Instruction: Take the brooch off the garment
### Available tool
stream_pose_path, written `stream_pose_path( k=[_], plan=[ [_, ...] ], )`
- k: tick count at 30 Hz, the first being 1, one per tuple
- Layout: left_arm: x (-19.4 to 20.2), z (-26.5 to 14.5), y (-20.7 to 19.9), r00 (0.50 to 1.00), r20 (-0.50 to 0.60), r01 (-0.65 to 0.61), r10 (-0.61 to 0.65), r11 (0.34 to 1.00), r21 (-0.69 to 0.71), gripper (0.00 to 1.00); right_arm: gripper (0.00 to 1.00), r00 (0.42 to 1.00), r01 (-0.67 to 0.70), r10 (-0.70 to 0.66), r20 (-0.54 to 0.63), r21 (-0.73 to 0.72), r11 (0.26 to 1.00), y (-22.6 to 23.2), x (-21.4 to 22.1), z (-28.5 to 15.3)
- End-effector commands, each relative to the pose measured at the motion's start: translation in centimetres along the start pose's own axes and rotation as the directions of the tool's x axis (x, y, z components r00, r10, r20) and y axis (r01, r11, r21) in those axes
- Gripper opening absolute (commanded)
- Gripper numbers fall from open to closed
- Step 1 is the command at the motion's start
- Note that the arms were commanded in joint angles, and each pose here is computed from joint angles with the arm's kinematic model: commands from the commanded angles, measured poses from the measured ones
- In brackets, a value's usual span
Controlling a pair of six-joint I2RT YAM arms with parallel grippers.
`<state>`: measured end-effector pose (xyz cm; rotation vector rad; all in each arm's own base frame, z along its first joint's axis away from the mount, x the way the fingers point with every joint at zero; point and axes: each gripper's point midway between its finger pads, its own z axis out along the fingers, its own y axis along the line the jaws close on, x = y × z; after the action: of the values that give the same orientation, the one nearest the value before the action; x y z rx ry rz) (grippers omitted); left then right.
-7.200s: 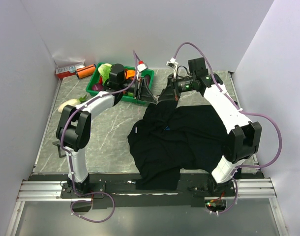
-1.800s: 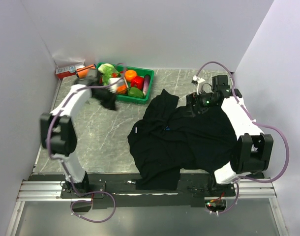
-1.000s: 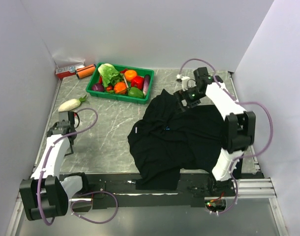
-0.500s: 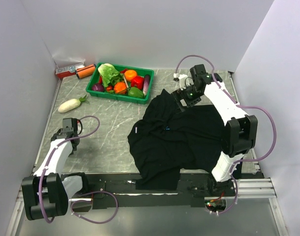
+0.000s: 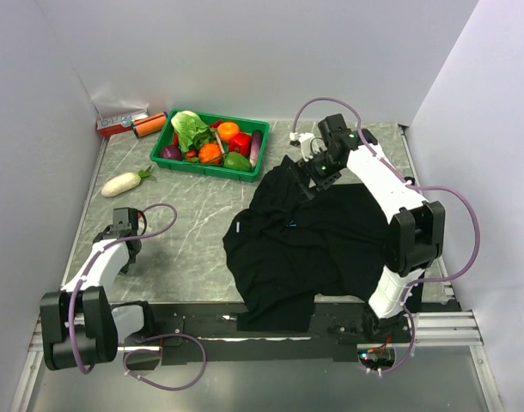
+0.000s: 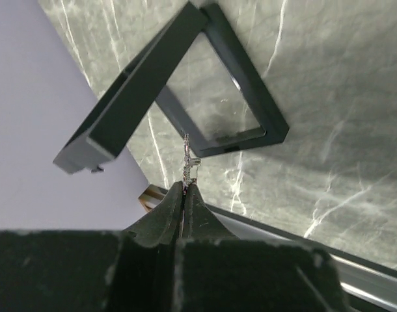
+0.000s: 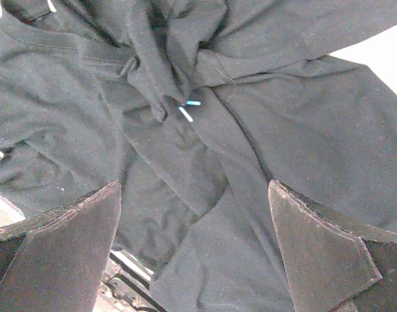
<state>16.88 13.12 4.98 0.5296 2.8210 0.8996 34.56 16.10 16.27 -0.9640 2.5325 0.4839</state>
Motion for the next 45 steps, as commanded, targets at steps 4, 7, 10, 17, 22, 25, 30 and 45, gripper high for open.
stream_pose_path(
  k=[4,7,10,17,22,25,30,45],
  plan=[
    [-2.2,0.2,1.0,0.998,0.058,0.025,-0.023,1.0,-0.017,0.01,1.0,0.996,0.079,-0.079,0.04,0.001,0.997,2.2,-0.9,-1.6],
    [-2.7,0.2,1.4,0.997,0.076,0.02,-0.019,0.999,-0.025,0.01,1.0,0.993,0.111,-0.111,0.036,-0.005,0.994,3.0,-0.9,-1.5],
    [-3.2,0.4,1.8,0.997,0.081,0.014,-0.01,0.999,-0.041,0.01,1.0,0.99,0.138,-0.137,0.03,-0.011,0.99,3.7,-0.7,-1.4],
    [-4.4,0.9,2.7,0.997,0.076,0.02,-0.015,0.998,-0.062,0.01,1.0,0.987,0.161,-0.161,0.019,-0.01,0.987,4.0,-0.5,-1.3],
    [-4.2,1.7,2.1,0.999,0.043,0.005,-0.004,0.999,-0.042,0.01,1.0,0.987,0.158,-0.158,0.011,-0.015,0.987,4.1,-0.4,-1.2],
    [-4.2,2.0,1.4,0.999,0.034,0.006,-0.005,1.0,-0.019,0.01,1.0,0.987,0.162,-0.161,0.01,-0.017,0.987,4.1,-0.4,-1.1],
    [-4.2,2.1,0.6,0.999,0.031,0.009,-0.009,1.0,0.011,0.01,1.0,0.986,0.166,-0.166,0.009,-0.017,0.986,4.2,-0.5,-1.0],
    [-6.5,0.2,-1.6,0.995,0.029,0.09,-0.093,0.993,0.071,0.32,1.0,0.986,0.165,-0.165,0.002,-0.039,0.986,4.6,-0.4,-0.7]
  ],
)
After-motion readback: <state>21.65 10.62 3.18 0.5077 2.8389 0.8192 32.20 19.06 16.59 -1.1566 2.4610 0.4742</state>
